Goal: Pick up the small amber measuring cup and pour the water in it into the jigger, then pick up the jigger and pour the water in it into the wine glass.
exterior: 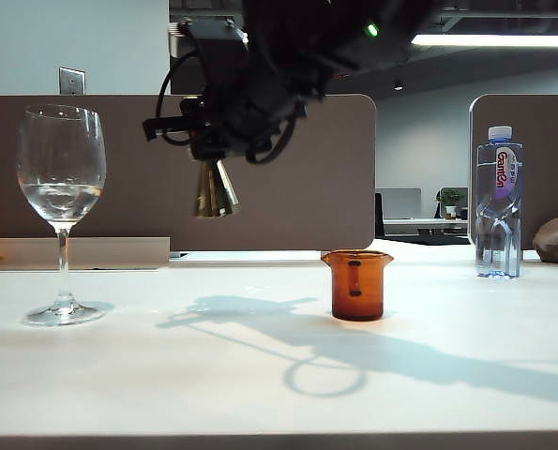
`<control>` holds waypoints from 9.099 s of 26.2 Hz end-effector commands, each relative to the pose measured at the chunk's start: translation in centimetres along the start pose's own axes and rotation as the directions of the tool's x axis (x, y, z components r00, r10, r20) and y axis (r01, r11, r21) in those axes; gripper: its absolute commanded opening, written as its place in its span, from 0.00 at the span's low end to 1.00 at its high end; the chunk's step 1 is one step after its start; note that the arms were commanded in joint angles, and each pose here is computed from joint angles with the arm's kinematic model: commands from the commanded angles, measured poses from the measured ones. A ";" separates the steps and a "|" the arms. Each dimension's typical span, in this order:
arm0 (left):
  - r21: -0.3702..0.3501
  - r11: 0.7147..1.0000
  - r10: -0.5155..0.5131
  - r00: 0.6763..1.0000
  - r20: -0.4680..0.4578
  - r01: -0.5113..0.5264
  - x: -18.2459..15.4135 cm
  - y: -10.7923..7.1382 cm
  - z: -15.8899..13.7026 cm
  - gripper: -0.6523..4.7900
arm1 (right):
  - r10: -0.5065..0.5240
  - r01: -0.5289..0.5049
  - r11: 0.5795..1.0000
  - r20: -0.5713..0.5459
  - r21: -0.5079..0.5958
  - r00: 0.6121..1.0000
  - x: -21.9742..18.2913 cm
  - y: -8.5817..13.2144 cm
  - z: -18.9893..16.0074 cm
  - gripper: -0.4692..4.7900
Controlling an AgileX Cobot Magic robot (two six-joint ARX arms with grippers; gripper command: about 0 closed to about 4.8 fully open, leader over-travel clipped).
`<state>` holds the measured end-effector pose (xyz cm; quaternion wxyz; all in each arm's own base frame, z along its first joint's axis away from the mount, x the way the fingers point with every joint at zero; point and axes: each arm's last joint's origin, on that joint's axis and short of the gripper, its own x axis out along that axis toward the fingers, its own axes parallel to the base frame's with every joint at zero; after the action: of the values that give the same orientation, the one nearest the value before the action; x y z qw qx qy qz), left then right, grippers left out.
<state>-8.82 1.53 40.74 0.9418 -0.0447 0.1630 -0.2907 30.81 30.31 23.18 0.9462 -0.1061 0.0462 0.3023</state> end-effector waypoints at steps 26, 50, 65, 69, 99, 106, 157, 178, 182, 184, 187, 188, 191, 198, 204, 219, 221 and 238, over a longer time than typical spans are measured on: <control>-0.001 1.000 -0.003 1.000 -0.003 0.003 -0.1 0.0 0.0 0.12 | 0.063 -0.051 0.984 -0.064 0.170 0.996 -1.0 1.2 -8.4 0.09; -0.001 1.000 -0.003 1.000 -0.003 0.003 -0.1 0.0 0.0 0.12 | -0.060 0.078 0.990 -0.144 0.119 0.988 -4.3 3.0 -6.5 0.91; -0.001 1.000 -0.003 1.000 -0.003 0.003 -0.1 0.0 0.0 0.12 | -0.157 0.171 0.981 -0.137 0.096 0.978 -18.7 -0.7 -3.8 0.70; -0.001 1.000 -0.003 1.000 -0.003 0.003 -0.1 0.0 0.0 0.12 | -0.223 0.240 0.965 -0.146 0.108 0.964 -20.5 -2.9 -4.5 0.14; -0.001 1.000 -0.003 1.000 -0.003 0.003 -0.1 0.0 0.0 0.12 | -0.657 0.683 0.699 -0.188 0.209 0.730 -30.8 -13.3 -7.1 0.08; -0.001 1.000 -0.003 1.000 -0.003 0.003 -0.1 0.0 0.0 0.12 | -0.660 0.682 0.700 -0.172 0.214 0.731 -31.1 -13.2 -6.9 0.08; -0.001 1.000 -0.003 1.000 -0.003 0.003 -0.1 0.0 0.0 0.12 | -0.485 0.504 0.822 -0.137 0.265 0.864 -32.5 -9.5 -15.5 0.08; -0.001 1.000 -0.003 1.000 -0.003 0.003 -0.1 0.0 0.0 0.12 | -0.481 0.499 0.824 -0.135 0.268 0.866 -32.4 -9.4 -15.5 0.08; -0.001 1.000 -0.003 1.000 -0.003 0.003 -0.1 0.0 0.0 0.12 | -0.499 0.518 0.812 -0.138 0.268 0.855 -32.5 -9.6 -15.5 0.08; -0.001 1.000 -0.003 1.000 -0.003 0.003 -0.1 0.0 0.0 0.12 | -0.503 0.521 0.810 -0.139 0.269 0.853 -32.6 -9.6 -15.5 0.08; -0.001 1.000 -0.003 1.000 -0.003 0.003 -0.1 0.0 0.0 0.12 | -0.520 0.539 0.798 -0.144 0.270 0.842 -32.7 -9.8 -15.6 0.08; -0.001 1.000 -0.002 1.000 -0.003 0.002 -0.1 0.0 0.0 0.12 | -0.528 0.547 0.792 -0.147 0.270 0.837 -32.7 -9.9 -15.6 0.08; 0.034 0.999 0.007 1.000 -0.001 -0.007 0.0 0.0 0.0 0.12 | -0.537 0.557 0.786 -0.149 0.270 0.830 -32.8 -10.0 -15.6 0.08; 0.108 0.994 0.009 0.996 0.091 -0.019 4.4 1.5 1.1 0.12 | -0.537 0.556 0.786 -0.148 0.270 0.831 -32.8 -10.0 -15.6 0.08; 0.143 0.990 -0.008 0.981 0.195 -0.021 10.8 3.7 0.7 0.12 | -0.537 0.556 0.786 -0.148 0.270 0.831 -32.8 -10.0 -15.6 0.08; 0.116 0.953 0.150 0.773 0.617 -0.278 17.4 7.8 -8.3 0.12 | -0.538 0.557 0.785 -0.148 0.270 0.830 -32.8 -10.0 -15.6 0.08; 0.086 0.958 0.167 0.776 0.609 -0.274 18.1 8.2 -8.9 0.12 | -0.537 0.556 0.786 -0.148 0.270 0.830 -32.8 -10.0 -15.6 0.08; -0.032 0.961 0.266 0.887 0.377 -0.274 22.9 11.0 -16.1 0.12 | -0.538 0.557 0.785 -0.148 0.270 0.830 -32.8 -10.0 -15.6 0.08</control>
<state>9.50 -2.05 17.11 0.9873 -0.0649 -0.0175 -0.1439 9.58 0.38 14.85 0.9959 0.0196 0.0879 0.0019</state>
